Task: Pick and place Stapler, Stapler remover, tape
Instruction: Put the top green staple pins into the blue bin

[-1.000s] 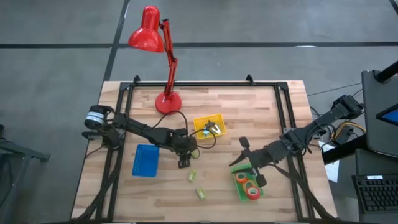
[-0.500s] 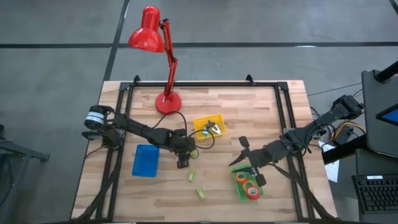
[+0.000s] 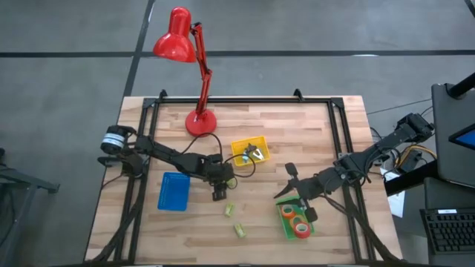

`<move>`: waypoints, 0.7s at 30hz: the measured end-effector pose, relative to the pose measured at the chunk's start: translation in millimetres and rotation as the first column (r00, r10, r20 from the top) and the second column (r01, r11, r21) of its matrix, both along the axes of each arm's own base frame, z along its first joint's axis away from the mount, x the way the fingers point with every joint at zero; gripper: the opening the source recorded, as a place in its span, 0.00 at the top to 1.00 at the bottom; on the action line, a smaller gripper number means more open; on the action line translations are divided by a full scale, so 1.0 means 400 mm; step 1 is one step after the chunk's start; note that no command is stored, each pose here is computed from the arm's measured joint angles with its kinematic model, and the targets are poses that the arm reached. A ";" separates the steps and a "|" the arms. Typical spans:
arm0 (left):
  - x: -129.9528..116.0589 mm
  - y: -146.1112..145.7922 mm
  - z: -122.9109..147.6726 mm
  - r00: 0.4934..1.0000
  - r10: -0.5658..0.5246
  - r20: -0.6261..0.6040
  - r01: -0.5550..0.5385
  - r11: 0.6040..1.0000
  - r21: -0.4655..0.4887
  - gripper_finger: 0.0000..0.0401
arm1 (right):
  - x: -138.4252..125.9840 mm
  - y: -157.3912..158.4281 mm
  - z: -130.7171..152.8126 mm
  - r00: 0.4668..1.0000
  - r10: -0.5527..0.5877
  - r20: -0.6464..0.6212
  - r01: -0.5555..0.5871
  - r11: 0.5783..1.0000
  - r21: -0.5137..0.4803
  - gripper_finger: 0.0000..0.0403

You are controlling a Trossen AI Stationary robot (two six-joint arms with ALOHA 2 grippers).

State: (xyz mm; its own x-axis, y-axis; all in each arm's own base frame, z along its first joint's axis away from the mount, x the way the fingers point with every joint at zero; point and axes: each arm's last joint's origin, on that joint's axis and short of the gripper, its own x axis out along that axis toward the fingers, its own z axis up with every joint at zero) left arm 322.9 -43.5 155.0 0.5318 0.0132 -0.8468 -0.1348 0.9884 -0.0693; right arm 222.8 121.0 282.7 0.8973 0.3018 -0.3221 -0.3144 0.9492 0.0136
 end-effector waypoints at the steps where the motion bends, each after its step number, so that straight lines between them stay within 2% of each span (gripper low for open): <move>1: 0.000 0.000 0.000 1.000 0.006 0.000 -0.006 1.000 -0.005 0.58 | -0.001 0.000 -0.002 1.000 0.000 -0.006 0.000 1.000 -0.003 0.79; 8: -0.001 -0.003 0.000 1.000 0.007 -0.002 -0.007 1.000 -0.018 0.67 | -0.002 -0.001 -0.008 1.000 -0.001 -0.026 0.000 1.000 -0.014 0.81; 12: -0.004 -0.009 -0.003 1.000 -0.003 -0.005 0.003 1.000 -0.017 0.69 | -0.003 -0.001 -0.010 1.000 -0.003 -0.029 0.003 1.000 -0.008 0.82; 16: -0.007 -0.024 -0.004 1.000 -0.023 -0.006 0.023 1.000 -0.006 0.66 | -0.003 -0.002 -0.014 0.999 -0.007 -0.038 0.007 1.000 -0.001 0.81; 21: -0.011 -0.040 -0.004 0.999 -0.046 -0.004 0.046 0.998 0.032 0.55 | -0.003 -0.002 -0.014 0.999 -0.007 -0.039 0.007 1.000 -0.001 0.80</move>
State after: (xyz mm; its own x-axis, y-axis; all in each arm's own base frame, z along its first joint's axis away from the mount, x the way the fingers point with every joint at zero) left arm 318.5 -59.6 153.2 0.5300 0.0158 -0.8478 -0.0891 0.9953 -0.0372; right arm 221.4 120.3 277.0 0.8860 0.2954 -0.3575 -0.3072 0.9513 0.0246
